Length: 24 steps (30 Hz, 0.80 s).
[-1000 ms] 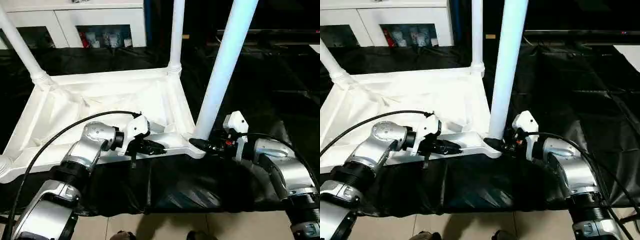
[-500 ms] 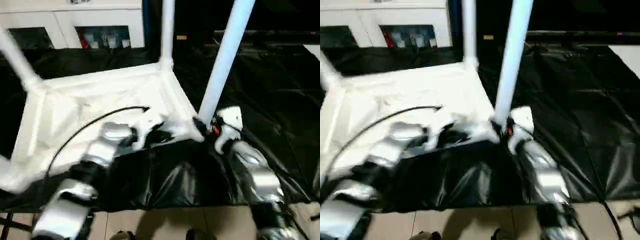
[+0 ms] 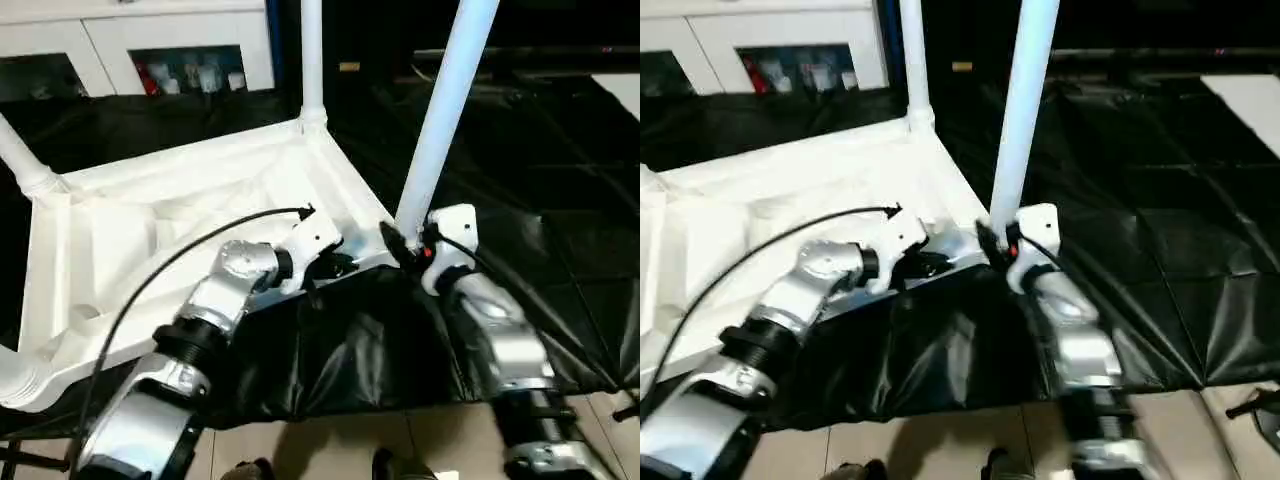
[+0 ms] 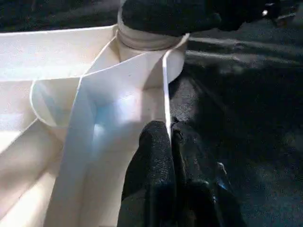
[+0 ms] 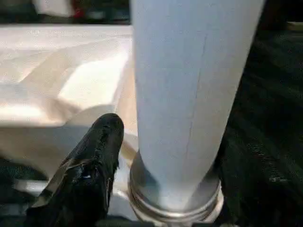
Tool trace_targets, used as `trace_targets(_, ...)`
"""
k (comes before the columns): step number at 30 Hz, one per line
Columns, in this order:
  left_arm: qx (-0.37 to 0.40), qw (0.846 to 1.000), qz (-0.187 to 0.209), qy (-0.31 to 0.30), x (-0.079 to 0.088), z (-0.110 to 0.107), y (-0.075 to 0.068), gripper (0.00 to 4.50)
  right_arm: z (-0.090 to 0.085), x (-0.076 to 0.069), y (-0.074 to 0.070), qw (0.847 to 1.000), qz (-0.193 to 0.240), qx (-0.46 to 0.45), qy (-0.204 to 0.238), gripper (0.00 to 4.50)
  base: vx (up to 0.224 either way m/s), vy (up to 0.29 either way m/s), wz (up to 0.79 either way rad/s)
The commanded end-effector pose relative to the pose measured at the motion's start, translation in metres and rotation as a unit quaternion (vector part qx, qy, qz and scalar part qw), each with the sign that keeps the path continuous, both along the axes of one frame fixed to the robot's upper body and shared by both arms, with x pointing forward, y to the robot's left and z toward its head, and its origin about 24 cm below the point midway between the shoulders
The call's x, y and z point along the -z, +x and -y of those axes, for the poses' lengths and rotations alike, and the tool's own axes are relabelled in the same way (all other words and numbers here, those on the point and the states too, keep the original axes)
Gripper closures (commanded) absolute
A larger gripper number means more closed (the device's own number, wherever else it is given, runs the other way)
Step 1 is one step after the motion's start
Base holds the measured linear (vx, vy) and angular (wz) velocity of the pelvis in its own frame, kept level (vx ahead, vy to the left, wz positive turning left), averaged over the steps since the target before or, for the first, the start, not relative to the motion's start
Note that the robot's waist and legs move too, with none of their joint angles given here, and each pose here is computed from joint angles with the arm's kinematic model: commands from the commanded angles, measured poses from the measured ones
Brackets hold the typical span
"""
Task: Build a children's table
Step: Rotate leg to tighten
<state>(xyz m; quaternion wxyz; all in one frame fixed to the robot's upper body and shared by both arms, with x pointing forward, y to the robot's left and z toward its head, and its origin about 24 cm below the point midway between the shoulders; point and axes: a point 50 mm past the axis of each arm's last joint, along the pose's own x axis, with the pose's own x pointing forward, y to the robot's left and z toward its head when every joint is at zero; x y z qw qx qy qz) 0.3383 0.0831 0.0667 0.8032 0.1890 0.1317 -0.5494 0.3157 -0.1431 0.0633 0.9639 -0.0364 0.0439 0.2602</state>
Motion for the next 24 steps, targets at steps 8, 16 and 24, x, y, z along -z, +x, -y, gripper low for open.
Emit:
trace_targets(8, 0.099, 0.994, -0.027, 0.025, 0.007, -0.02, -0.014, 4.5, 0.017, 0.001, -0.016, 0.982, -0.033, -0.183, -0.028, 1.46, 0.04, -0.035, 0.02)
trace_targets(16, 0.147, 0.987, -0.05, 0.03, 0.007, -0.033, -0.022, 4.5, 0.028, -0.002, -0.023, 0.956, -0.062, -0.283, -0.053, 1.46, 0.0, 0.0, 0.0)
trace_targets(24, 0.169, 0.983, -0.063, 0.038, 0.009, -0.037, -0.025, 4.5, 0.025, -0.007, -0.013, 0.945, -0.058, -0.317, -0.056, 1.46, 0.0, 0.0, 0.0)
